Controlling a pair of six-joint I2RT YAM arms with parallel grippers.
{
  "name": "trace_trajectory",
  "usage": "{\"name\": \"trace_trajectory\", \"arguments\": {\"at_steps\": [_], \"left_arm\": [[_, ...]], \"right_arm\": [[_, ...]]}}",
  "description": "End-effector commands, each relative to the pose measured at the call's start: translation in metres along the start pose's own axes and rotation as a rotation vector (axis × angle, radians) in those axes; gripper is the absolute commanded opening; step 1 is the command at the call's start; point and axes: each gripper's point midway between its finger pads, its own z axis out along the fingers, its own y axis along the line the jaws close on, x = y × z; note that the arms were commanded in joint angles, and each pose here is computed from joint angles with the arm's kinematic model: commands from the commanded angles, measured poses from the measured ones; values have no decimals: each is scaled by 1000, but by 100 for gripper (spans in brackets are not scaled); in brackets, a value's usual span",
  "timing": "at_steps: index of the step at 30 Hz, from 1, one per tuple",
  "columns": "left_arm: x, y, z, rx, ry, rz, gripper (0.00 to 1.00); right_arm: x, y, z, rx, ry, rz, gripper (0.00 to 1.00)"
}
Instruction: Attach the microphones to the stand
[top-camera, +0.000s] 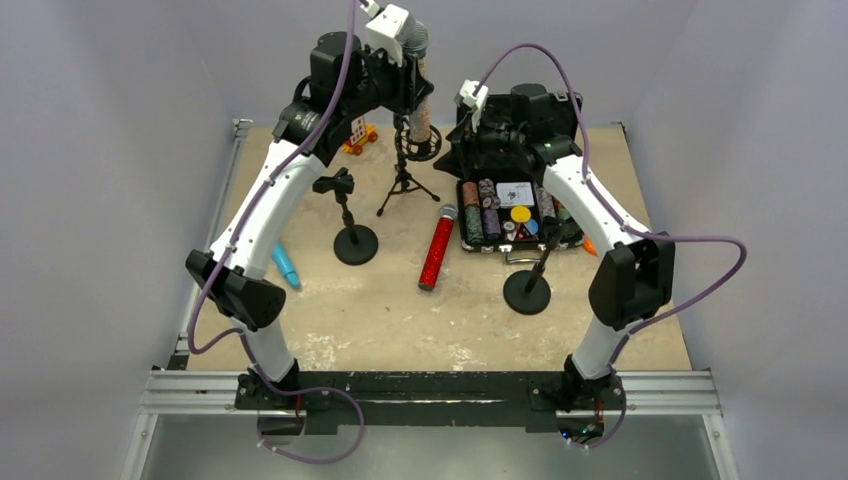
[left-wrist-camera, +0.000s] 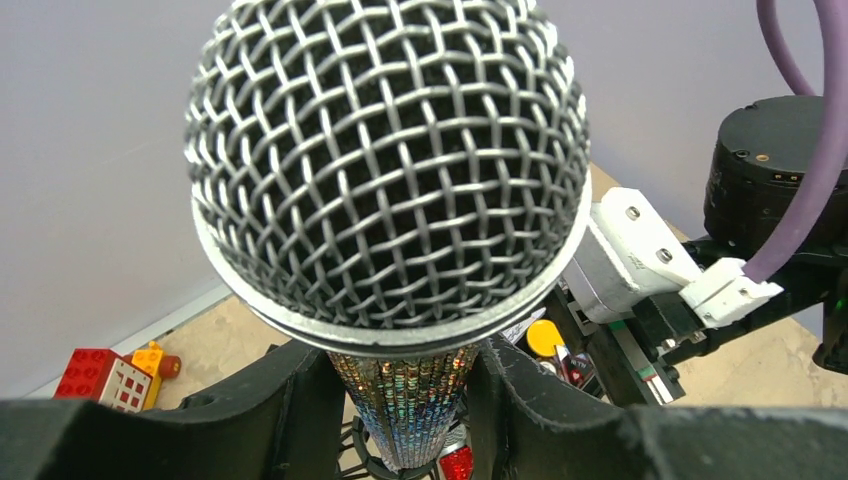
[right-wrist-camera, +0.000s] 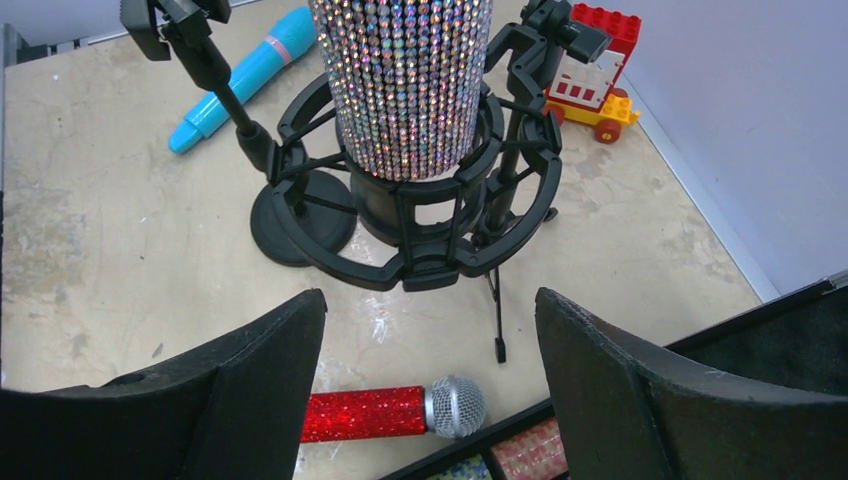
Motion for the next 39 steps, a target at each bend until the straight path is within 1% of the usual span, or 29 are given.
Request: {"name": "trace_trajectory", "arguments": {"at_steps": [1,5,11,16,22,26,35,39], "left_arm": [[-21,-2,-8,18,-73,-1,0],[-9,4,-4,8,-50,-7,0],[-2,13,-4,-24,-28,12,0],[4,15,-4,-29,-9,44,0],[14,13,-3,-13,22,40,0],[25,13,-2,-7,48,31,0],[65,17,-2,-7,119,-14,0],[79,20,1,-4,158,-3,0]], "right_arm": [[-29,-8,5,14,-70,-93,79],[-31,-9,10,5,-86,-96,79],[-38,-9,13,-4,-130,-121,77],[-46,-7,16,-26,-179,-156,74],[-48,-8,24,-36,-195,-170,73],[-47,-10,24,-18,-207,-163,75],[-49,-13,19,38,-236,-113,73],[-49,-16,19,57,-237,-108,73]]}}
